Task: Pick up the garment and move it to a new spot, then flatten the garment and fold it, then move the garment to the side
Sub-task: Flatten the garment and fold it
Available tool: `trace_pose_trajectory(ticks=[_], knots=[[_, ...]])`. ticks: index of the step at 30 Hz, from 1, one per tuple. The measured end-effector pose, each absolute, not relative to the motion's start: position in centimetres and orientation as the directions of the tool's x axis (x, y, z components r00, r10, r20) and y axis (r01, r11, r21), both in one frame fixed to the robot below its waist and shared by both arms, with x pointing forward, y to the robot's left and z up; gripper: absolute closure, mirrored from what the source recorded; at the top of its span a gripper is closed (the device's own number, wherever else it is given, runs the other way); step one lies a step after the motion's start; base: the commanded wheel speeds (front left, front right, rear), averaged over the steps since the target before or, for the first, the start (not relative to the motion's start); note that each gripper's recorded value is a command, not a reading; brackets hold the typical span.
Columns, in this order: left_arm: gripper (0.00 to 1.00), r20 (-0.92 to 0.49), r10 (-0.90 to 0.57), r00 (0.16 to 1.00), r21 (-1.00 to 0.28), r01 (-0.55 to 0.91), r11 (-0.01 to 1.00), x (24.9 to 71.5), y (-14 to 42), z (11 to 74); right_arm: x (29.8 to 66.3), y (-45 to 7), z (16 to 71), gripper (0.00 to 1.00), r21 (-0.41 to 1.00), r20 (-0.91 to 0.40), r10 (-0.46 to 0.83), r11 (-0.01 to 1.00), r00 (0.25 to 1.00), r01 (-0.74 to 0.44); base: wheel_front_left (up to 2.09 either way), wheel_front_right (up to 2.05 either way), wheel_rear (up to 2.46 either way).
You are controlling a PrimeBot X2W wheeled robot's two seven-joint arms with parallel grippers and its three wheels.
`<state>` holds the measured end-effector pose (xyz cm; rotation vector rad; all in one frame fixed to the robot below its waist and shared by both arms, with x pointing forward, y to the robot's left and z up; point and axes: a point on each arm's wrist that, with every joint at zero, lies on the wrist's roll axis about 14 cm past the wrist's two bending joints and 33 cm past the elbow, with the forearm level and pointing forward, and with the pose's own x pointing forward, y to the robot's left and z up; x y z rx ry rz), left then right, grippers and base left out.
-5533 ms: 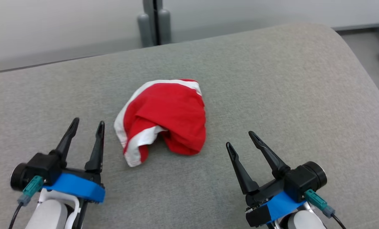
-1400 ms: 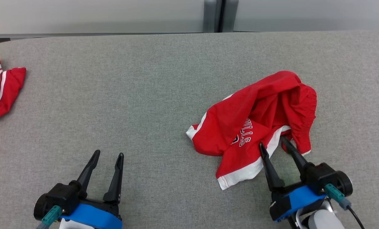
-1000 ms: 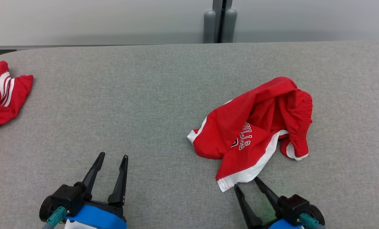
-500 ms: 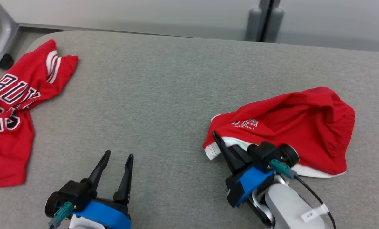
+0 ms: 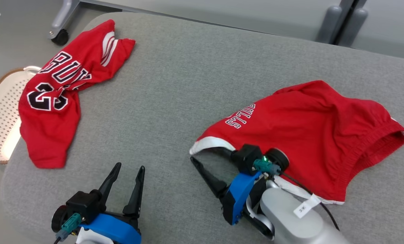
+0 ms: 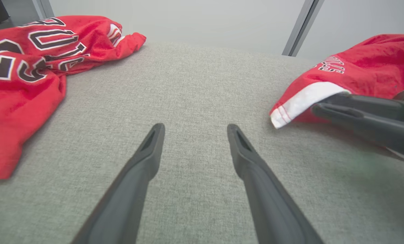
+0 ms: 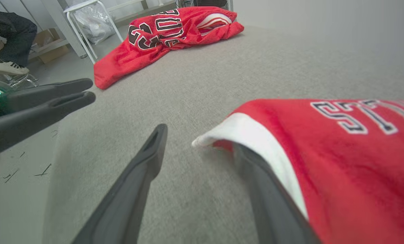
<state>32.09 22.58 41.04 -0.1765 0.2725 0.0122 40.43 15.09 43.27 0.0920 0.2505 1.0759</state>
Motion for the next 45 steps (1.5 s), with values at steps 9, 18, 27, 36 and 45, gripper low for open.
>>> trace_pose_trajectory(ticks=[9,18,27,36,45], knots=[[0.00,-0.235,-0.096,0.967,-0.175,0.055,0.983,35.3,20.3,41.2,38.3,8.3,40.1,0.00,0.227,-0.241,0.788,0.613,0.566,-0.757,0.00,0.00,0.00],[0.00,-0.195,-0.112,0.974,-0.163,0.081,0.983,37.5,19.3,41.8,40.0,-3.8,44.6,0.00,0.143,-0.102,0.477,0.875,0.873,-0.462,0.00,0.00,0.00],[0.00,-0.181,-0.132,0.975,-0.125,0.110,0.986,36.6,18.3,42.4,37.4,-11.1,46.0,0.00,0.131,-0.065,0.260,0.959,0.963,-0.250,0.00,0.00,0.00],[0.00,-0.187,-0.162,0.969,-0.103,0.145,0.984,35.7,17.2,42.3,35.9,-12.3,45.9,0.00,0.142,-0.069,0.221,0.967,0.973,-0.210,0.00,0.00,0.00],[0.00,-0.222,-0.153,0.963,-0.170,0.117,0.978,37.0,17.6,41.0,36.9,-11.2,44.9,0.00,0.154,-0.095,0.256,0.959,0.962,-0.240,0.00,0.00,0.00]])
